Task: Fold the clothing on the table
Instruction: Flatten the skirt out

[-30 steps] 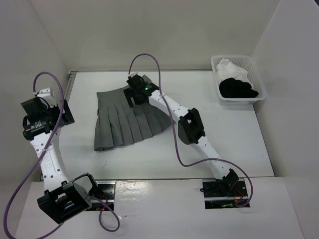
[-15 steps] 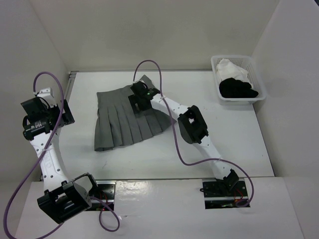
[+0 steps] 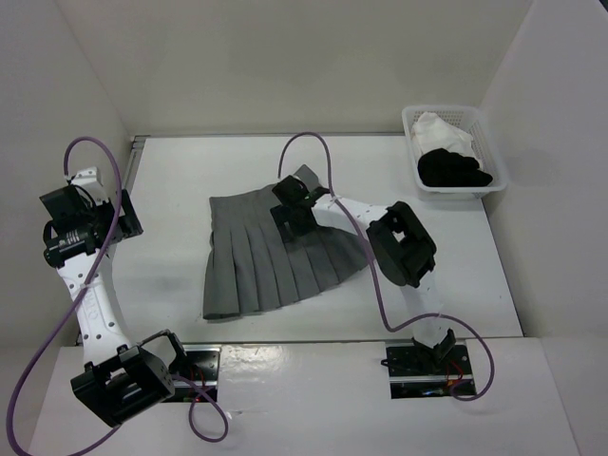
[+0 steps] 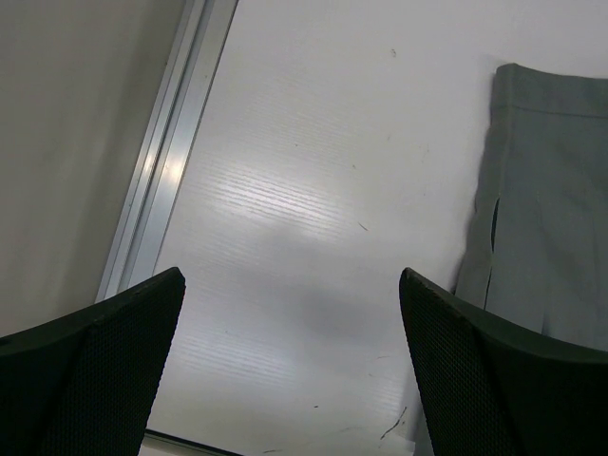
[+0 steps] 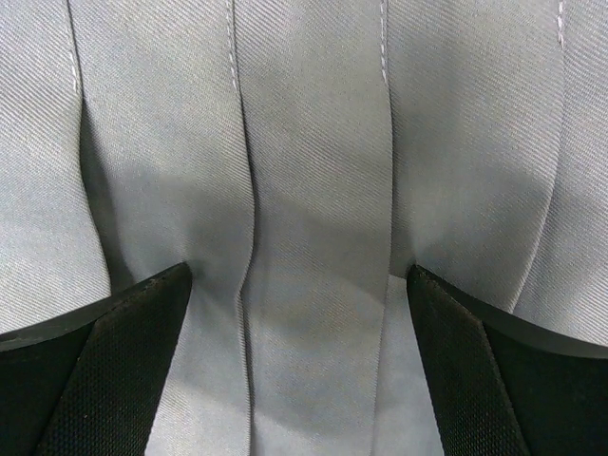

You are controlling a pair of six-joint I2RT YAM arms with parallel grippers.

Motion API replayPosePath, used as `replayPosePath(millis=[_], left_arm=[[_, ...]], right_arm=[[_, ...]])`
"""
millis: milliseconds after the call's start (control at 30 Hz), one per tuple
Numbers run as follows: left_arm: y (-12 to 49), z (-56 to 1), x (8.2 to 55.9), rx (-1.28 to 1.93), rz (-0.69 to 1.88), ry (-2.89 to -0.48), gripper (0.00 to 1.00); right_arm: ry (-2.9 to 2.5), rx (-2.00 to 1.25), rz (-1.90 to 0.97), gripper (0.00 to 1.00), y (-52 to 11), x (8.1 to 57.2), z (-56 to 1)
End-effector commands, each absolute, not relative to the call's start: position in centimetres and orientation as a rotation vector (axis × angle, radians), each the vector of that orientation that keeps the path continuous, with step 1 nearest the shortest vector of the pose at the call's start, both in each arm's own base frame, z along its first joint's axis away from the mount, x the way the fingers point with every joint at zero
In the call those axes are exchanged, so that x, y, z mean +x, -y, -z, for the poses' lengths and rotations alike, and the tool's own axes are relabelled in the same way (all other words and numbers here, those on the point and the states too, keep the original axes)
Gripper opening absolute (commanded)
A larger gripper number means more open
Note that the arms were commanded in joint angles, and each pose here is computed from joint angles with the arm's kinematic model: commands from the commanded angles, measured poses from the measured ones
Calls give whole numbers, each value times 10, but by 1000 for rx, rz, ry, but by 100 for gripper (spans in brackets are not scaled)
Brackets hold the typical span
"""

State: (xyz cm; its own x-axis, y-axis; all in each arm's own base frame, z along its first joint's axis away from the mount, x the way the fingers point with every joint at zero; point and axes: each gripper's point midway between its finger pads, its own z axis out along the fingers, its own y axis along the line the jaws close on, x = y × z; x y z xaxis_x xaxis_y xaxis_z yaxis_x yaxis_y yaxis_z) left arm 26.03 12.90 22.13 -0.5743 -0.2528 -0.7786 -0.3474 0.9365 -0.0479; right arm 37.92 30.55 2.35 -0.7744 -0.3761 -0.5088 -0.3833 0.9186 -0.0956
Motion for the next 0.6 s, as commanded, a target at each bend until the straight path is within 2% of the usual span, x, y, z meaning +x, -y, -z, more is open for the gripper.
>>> replayPosePath(millis=[0, 67, 200, 467, 567], left_arm=[[-127, -225, 263, -420, -117, -2180, 99], [-128, -222, 264, -423, -113, -2188, 99], [-119, -219, 268, -371, -68, -2206, 99], [-28, -195, 322, 12, 100, -2371, 99], [7, -189, 351, 99, 261, -2405, 99]], right_arm=[[-2513, -527, 6, 98, -294, 369, -40], [-2534, -551, 9, 98, -289, 357, -34], [-2488, -581, -47, 98, -297, 354, -61], [-2209, -571, -221, 98, -327, 384, -213], [-2146, -530, -157, 98, -298, 411, -241]])
